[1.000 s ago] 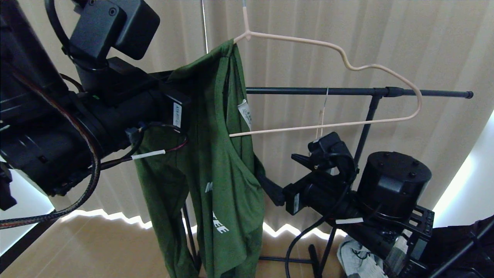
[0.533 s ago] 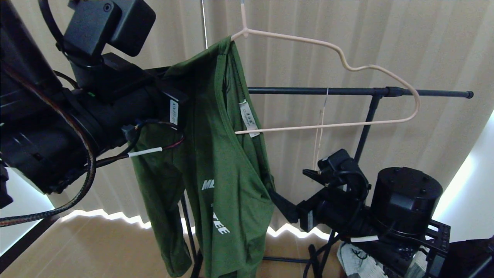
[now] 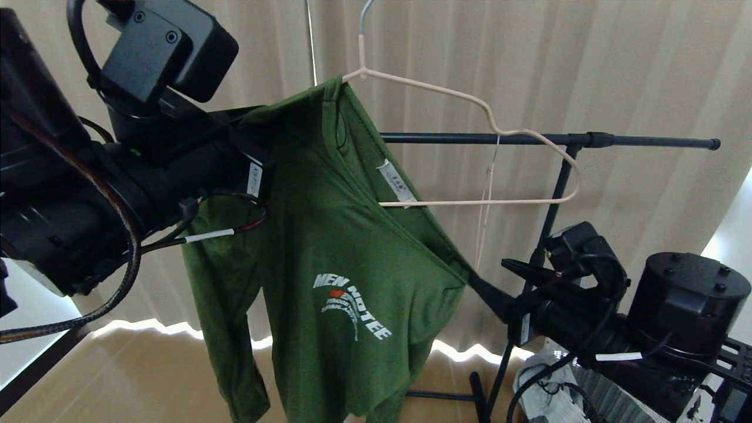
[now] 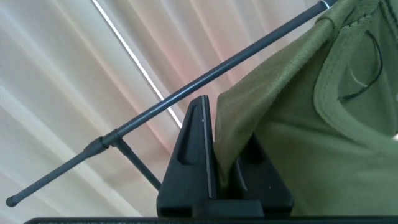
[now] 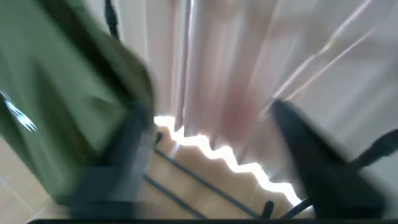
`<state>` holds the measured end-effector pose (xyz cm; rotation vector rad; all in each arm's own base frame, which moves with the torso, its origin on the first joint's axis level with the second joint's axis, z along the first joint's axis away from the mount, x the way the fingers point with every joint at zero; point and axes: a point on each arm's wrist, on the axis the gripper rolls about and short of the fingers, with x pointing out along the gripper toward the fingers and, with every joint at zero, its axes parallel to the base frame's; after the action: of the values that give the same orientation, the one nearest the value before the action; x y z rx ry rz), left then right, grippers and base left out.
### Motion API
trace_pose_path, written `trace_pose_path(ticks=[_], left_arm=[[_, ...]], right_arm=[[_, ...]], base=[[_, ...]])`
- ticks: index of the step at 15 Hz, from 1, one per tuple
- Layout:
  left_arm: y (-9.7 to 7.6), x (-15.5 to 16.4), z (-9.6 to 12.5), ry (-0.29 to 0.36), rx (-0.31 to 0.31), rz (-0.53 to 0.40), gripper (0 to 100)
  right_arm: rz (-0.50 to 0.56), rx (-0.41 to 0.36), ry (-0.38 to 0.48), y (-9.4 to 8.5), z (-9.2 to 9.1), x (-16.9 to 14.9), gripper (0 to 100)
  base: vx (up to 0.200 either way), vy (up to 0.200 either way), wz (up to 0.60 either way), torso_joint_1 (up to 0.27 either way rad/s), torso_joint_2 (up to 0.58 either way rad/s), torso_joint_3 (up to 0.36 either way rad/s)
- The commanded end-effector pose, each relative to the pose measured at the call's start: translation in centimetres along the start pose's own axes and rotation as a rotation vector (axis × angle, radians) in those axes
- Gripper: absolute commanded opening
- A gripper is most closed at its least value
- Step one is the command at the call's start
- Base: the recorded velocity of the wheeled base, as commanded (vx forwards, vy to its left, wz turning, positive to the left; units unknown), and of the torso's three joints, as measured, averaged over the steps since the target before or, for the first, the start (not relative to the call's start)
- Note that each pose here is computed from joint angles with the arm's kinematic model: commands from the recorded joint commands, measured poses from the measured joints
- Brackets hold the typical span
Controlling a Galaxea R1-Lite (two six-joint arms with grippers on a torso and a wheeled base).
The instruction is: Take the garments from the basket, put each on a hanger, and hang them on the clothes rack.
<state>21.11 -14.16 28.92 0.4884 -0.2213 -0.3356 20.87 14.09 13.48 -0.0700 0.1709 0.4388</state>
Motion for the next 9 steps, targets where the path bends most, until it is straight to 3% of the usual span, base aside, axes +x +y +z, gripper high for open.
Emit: trace_pose_path(ticks=[1,6,9], left_arm=[[-0.2,-0.3,-0.4,0.013,0.007,-0.007,0],[0.2,-2.3,-2.3,0.07,0.068,-0.005,0],[0.8,-3.0,-3.8,0.119,0.137,0.014,0]], right_arm=[[-0.057,-0.012,-0.022,-1.5,0.5,-0.1,0],[-0.169,-0.007,-0.099,-4.5,2.7,0.9,0],[-0.176,-0.005,-0.138,-4.7,3.7,1.3,0]], base=[[0.0,0.0,0.0,0.0,0.0,0.0],[0.0,0.0,0.0,0.0,0.0,0.0],[0.0,0.0,0.0,0.0,0.0,0.0]])
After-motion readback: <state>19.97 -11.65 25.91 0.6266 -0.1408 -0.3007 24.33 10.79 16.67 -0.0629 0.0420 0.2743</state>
